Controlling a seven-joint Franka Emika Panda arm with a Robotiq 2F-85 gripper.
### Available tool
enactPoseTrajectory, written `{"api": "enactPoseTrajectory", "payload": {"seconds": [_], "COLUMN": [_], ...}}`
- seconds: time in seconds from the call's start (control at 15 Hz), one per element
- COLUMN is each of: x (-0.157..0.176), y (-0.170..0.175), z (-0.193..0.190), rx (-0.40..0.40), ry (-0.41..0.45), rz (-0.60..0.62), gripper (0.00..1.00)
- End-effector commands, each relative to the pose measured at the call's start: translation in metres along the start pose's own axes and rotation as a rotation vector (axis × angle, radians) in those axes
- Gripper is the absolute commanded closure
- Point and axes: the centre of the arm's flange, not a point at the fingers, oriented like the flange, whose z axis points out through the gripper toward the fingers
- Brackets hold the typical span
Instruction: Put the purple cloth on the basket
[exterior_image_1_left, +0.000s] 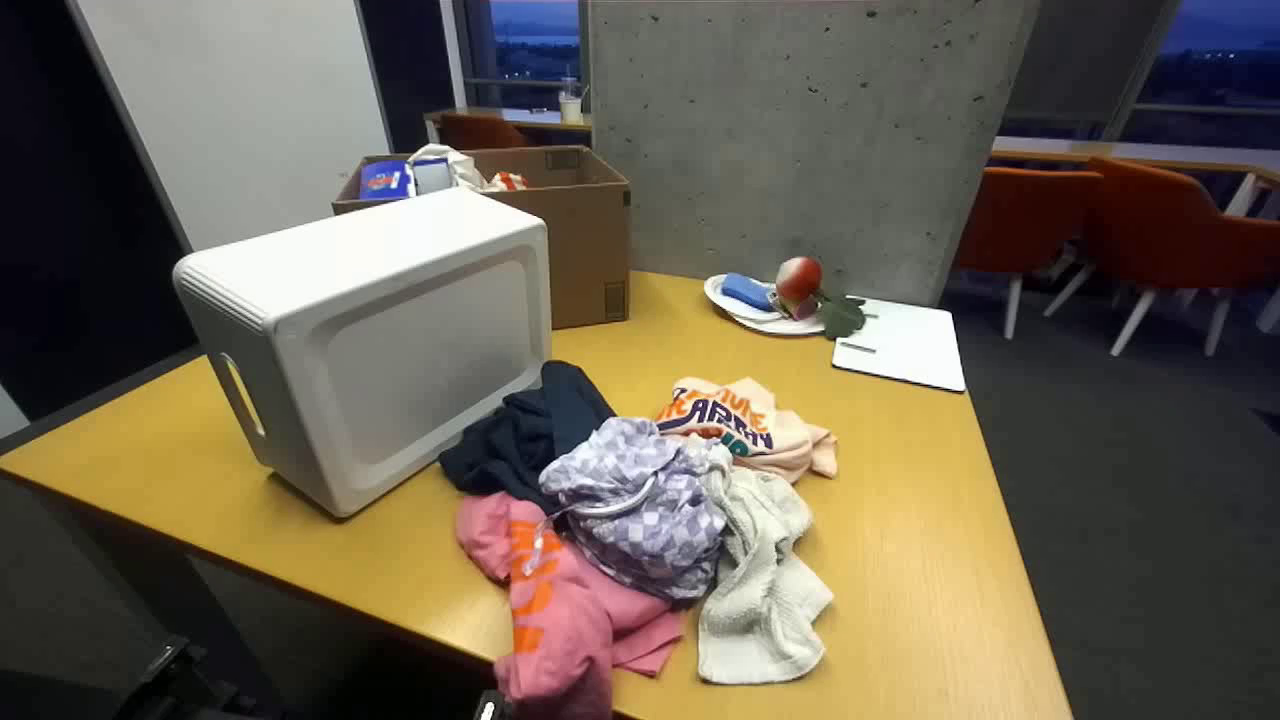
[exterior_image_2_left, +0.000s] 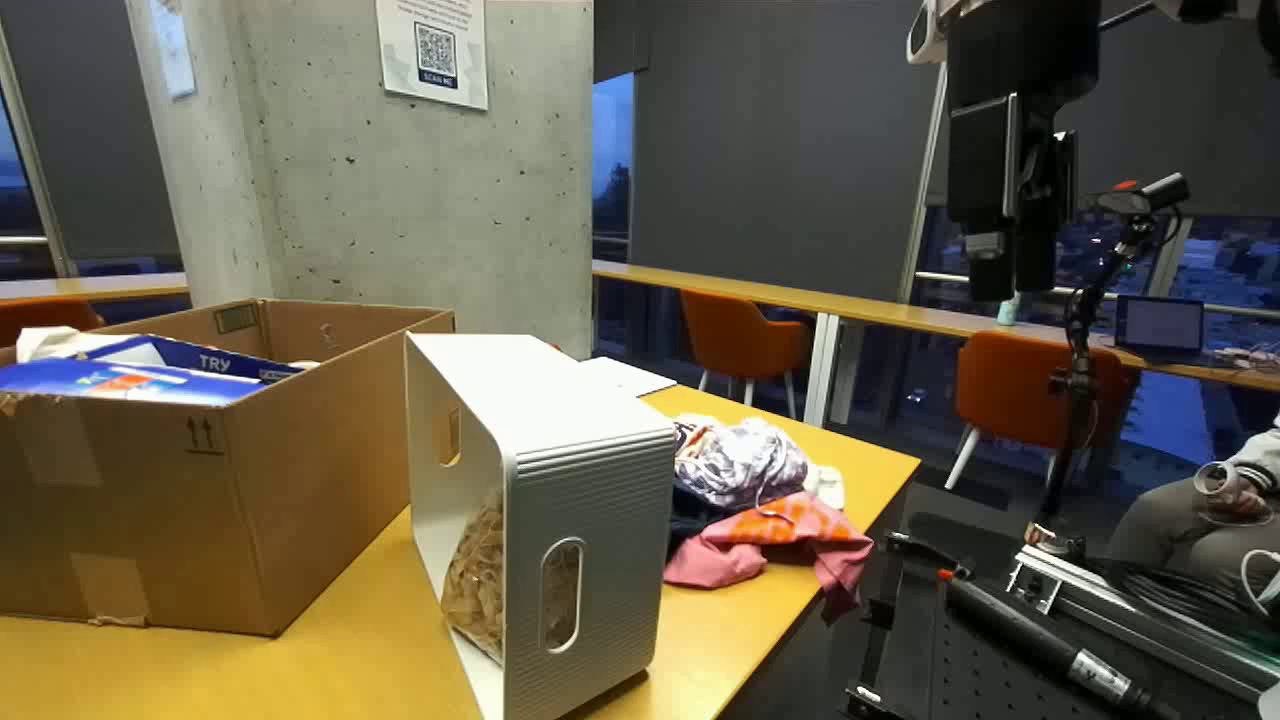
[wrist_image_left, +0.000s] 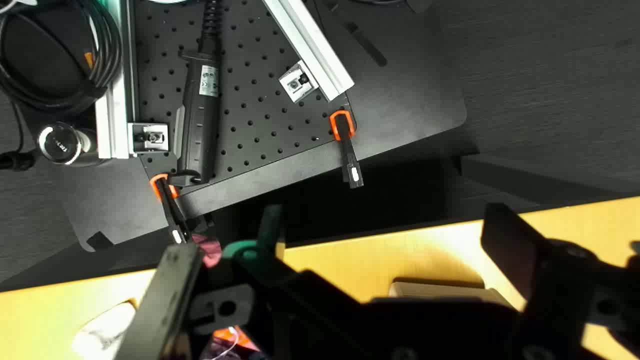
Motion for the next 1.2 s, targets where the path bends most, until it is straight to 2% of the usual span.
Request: {"api": "enactPoseTrajectory", "payload": {"seconds": [0.0,0.53,0.67,0.93,1.13], "x": [0.000,0.000,0.015,0.048,0.085], "y": [0.000,0.000,0.011,0.049,0.064], "z": [0.000,-0.001,0.005,0.006,0.031], "rx": [0.001,0.001,-0.028,-0.097,-0.120], "ry": [0.001,0.003,0.028,0.148,0.282], "rz": [0.000,-0.001,0.063,0.187,0.290], "gripper": [0.00,0.00,0.00,0.00,0.00]}}
